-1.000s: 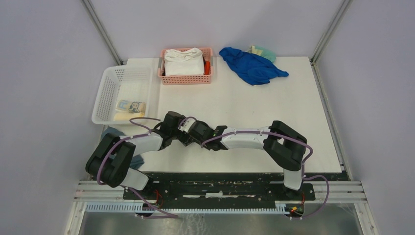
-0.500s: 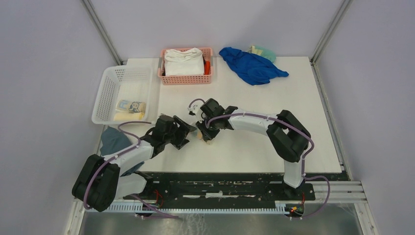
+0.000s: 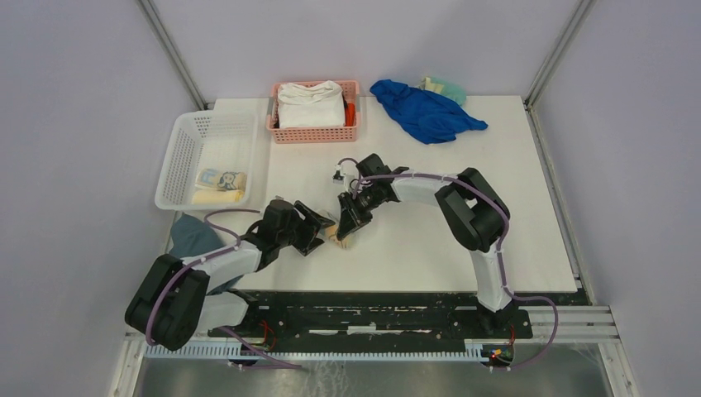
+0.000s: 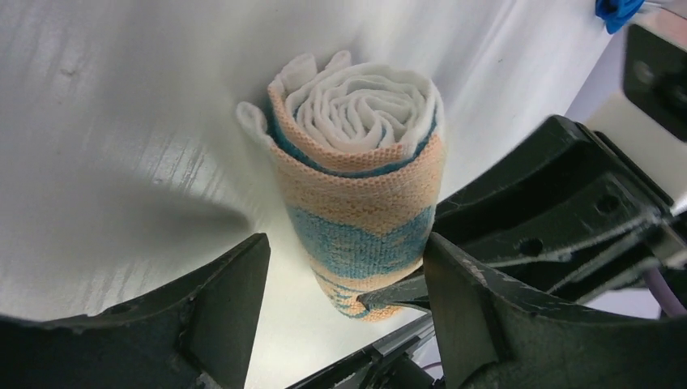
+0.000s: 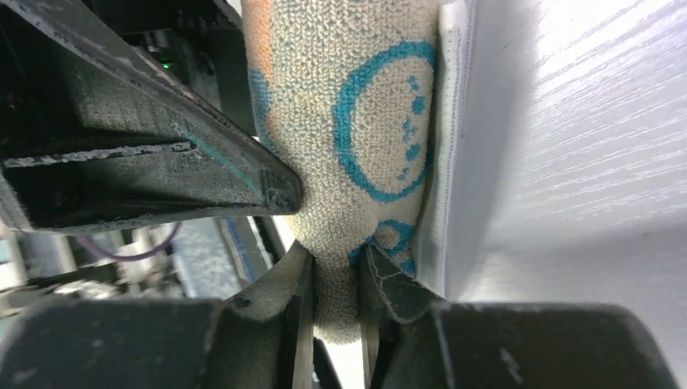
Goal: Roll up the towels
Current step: Roll the towel at the center of the board, then pick up the towel at the center of the board, then place the towel in the bin, then reset both arms
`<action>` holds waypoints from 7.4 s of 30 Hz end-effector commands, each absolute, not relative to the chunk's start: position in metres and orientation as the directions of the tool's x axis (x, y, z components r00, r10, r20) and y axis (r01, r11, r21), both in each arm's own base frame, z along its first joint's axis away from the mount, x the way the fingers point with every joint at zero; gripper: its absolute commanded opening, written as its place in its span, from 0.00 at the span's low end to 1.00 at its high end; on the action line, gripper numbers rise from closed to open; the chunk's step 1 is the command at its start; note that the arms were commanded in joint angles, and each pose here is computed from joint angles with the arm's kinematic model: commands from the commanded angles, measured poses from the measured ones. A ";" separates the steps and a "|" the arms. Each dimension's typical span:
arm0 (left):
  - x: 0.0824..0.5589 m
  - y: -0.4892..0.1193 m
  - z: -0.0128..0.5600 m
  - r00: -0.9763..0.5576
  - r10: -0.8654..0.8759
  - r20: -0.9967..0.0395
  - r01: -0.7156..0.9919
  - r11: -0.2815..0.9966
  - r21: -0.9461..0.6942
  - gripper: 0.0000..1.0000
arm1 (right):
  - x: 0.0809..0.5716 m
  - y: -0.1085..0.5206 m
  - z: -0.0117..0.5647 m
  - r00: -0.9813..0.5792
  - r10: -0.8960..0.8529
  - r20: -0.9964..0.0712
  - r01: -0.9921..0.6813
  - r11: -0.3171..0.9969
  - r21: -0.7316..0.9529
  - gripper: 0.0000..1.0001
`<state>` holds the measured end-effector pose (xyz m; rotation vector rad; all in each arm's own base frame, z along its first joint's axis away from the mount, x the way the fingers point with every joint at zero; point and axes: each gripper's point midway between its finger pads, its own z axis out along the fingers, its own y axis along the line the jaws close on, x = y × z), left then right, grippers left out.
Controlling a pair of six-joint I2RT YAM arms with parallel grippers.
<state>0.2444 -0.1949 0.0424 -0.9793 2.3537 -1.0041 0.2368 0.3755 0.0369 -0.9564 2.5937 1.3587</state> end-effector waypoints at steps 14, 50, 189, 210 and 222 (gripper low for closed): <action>0.248 -0.213 0.025 -0.700 -0.714 -0.038 -0.438 0.471 -0.766 0.70 | 0.219 0.371 -0.005 -0.897 -0.443 0.000 -0.226 0.457 0.861 0.17; 0.429 -0.005 0.217 -0.127 -0.961 -0.245 -0.498 0.275 -0.822 0.26 | 0.280 0.241 0.132 -0.678 -0.320 -0.662 -0.564 0.804 0.189 0.94; 0.285 0.001 0.299 -0.011 -0.302 -0.953 -0.162 0.941 -0.297 0.99 | 0.218 -0.005 0.303 -0.194 -0.065 -0.979 0.245 0.963 -0.113 1.00; 0.291 -0.007 0.280 -0.058 -0.320 -0.946 -0.139 0.941 -0.309 0.99 | 0.217 -0.011 0.293 -0.204 -0.109 -0.973 0.263 0.951 -0.162 1.00; 0.293 -0.007 0.265 -0.092 -0.301 -0.949 -0.144 0.947 -0.286 0.99 | 0.215 -0.006 0.280 -0.088 -0.108 -0.990 0.200 0.972 -0.124 1.00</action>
